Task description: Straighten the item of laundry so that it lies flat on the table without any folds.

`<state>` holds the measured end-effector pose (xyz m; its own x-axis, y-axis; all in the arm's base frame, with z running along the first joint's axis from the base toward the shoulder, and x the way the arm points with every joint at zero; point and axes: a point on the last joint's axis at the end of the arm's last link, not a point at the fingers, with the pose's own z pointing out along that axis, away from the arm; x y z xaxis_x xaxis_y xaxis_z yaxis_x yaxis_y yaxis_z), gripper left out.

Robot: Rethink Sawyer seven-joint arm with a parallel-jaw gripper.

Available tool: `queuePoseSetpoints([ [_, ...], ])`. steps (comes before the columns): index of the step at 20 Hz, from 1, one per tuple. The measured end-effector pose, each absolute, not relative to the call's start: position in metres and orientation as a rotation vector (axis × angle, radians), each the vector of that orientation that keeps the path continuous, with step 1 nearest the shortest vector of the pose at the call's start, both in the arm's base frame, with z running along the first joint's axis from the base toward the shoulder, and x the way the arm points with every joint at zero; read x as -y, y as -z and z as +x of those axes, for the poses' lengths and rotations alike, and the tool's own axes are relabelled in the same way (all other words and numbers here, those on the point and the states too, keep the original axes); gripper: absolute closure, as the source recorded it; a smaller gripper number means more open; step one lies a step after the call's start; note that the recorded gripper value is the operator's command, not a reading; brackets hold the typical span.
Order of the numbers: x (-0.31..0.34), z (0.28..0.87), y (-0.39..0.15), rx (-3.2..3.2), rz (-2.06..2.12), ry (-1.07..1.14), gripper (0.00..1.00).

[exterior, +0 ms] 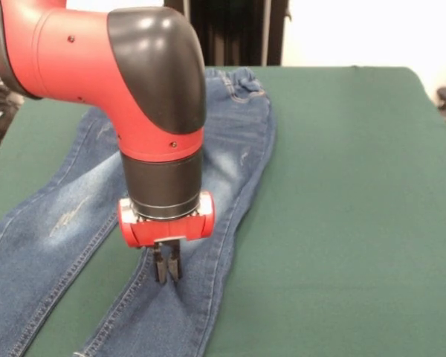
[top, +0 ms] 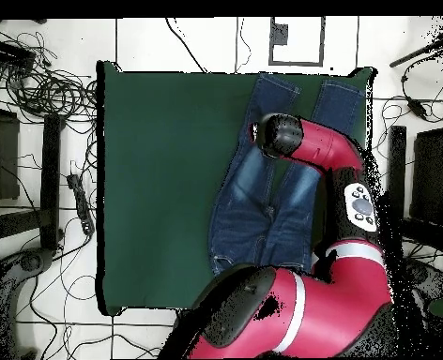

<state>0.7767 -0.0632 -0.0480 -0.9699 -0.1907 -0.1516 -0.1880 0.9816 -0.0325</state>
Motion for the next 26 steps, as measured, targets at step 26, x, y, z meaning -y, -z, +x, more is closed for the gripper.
queuePoseSetpoints([
  [26, 0.005, 0.810, 0.040, -2.969, -0.425, 0.034, 1.00],
])
